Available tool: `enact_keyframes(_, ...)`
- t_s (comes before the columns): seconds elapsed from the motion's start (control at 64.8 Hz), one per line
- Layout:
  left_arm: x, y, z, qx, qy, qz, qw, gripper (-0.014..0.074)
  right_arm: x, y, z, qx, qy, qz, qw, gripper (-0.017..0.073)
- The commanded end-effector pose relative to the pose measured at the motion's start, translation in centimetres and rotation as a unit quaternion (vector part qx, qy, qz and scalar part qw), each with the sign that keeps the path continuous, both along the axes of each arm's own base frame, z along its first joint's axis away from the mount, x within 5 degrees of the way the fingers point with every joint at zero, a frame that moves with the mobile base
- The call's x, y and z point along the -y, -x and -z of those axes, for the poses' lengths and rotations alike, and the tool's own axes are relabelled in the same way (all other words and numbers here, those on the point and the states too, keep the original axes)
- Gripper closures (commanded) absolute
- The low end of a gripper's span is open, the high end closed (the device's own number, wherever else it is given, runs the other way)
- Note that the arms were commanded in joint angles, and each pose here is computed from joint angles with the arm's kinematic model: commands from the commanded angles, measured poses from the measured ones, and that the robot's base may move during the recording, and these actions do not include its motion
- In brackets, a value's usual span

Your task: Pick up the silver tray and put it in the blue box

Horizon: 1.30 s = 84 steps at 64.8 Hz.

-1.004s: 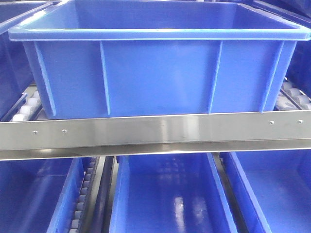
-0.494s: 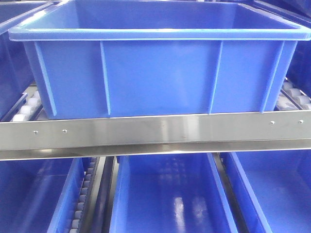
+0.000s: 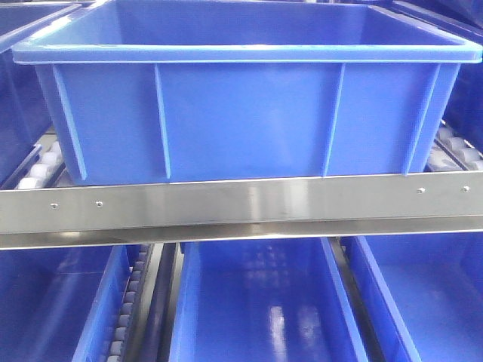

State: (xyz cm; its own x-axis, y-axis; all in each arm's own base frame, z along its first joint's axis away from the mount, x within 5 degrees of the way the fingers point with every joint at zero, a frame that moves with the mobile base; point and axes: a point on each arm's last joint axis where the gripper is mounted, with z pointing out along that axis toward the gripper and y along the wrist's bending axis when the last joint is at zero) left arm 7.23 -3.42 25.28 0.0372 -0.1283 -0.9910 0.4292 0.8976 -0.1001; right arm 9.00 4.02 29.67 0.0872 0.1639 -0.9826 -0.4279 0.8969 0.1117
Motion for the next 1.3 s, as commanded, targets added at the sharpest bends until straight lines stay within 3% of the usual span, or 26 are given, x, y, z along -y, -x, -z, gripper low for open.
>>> enact_keyframes(0.0,0.2,0.2,-1.6,0.045,0.020,0.013,0.999,0.0593,0.9,1.0,-0.1,0.031,-0.041,0.026,0.998,0.0506)
enact_keyframes(0.154,0.2,0.2,-1.6,0.045,0.020,0.013,0.999,0.0593,2.8,2.6,3.3,0.038,-0.014,0.128,0.991,0.0506)
enact_keyframes(0.201,0.2,0.2,-1.6,0.045,0.020,0.013,0.999,0.0593,3.2,2.9,4.2,0.039,-0.024,0.149,0.988,0.0506)
enact_keyframes(0.309,0.2,0.2,-1.6,0.045,0.020,0.013,0.999,0.0593,3.7,3.3,5.6,0.051,0.004,0.183,0.982,0.0506)
enact_keyframes(0.556,0.2,0.2,-1.6,0.045,0.020,0.013,0.999,0.0593,4.0,3.9,7.0,0.071,0.005,0.210,0.975,0.0506)
enact_keyframes(1.282,0.2,0.2,-1.6,0.045,0.020,0.013,0.999,0.0593,4.0,3.9,7.0,0.071,0.006,0.209,0.975,0.0506)
